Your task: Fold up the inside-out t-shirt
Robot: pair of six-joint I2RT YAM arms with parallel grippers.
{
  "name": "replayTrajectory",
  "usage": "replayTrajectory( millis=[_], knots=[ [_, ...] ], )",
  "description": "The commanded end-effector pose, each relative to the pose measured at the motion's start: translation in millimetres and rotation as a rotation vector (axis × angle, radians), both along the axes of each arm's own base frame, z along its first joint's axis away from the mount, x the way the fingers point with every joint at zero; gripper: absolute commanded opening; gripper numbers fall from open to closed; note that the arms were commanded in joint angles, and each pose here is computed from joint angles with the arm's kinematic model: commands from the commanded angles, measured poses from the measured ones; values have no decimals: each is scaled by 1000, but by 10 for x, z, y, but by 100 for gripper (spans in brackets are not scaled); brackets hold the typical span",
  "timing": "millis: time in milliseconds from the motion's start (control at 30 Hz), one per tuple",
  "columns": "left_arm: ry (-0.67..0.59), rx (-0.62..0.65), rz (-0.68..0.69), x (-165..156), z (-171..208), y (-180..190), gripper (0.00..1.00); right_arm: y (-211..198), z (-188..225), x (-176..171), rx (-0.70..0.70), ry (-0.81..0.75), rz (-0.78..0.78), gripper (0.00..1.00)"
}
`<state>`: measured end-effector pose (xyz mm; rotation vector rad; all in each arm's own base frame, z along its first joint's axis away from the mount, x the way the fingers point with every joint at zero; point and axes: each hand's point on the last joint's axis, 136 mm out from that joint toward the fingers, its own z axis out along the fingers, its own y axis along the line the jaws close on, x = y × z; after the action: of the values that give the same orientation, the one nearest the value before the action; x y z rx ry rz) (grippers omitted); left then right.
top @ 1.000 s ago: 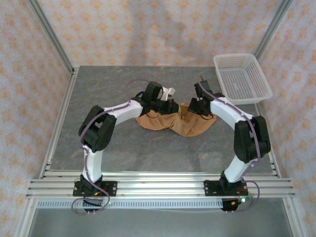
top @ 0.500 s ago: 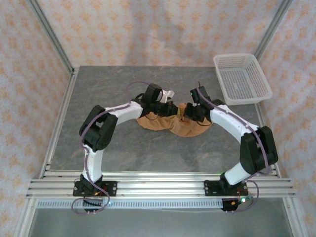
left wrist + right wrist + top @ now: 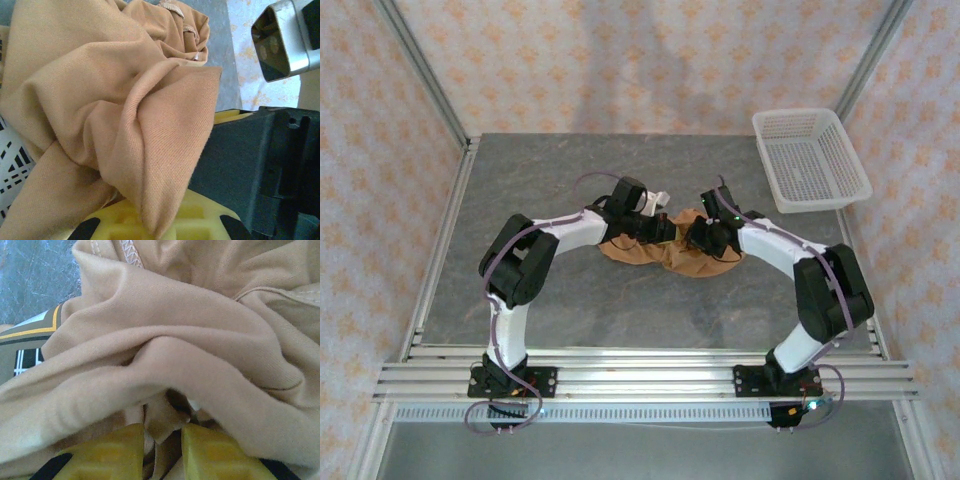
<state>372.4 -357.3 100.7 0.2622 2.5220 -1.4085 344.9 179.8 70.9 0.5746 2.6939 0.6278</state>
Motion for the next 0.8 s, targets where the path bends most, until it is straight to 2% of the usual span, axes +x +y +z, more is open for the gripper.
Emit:
replayTrajectory(
  millis=[0, 233, 433, 600, 767],
  knots=[
    [-46, -12, -17, -39, 187, 17, 0, 33, -33, 59, 1, -8, -5, 27],
    [-46, -10, -19, -44, 195, 20, 0, 39, -140, 112, -15, 2, -4, 25],
    [-46, -1, -24, -49, 186, 26, 0, 40, -46, 135, -20, -14, 5, 1],
    [-57, 18, -48, -12, 188, 9, 0, -42, 303, 41, -43, -63, 28, 0],
    [-63, 35, -44, 94, 249, 23, 0, -128, 935, -101, -35, -162, 50, 0]
  ],
)
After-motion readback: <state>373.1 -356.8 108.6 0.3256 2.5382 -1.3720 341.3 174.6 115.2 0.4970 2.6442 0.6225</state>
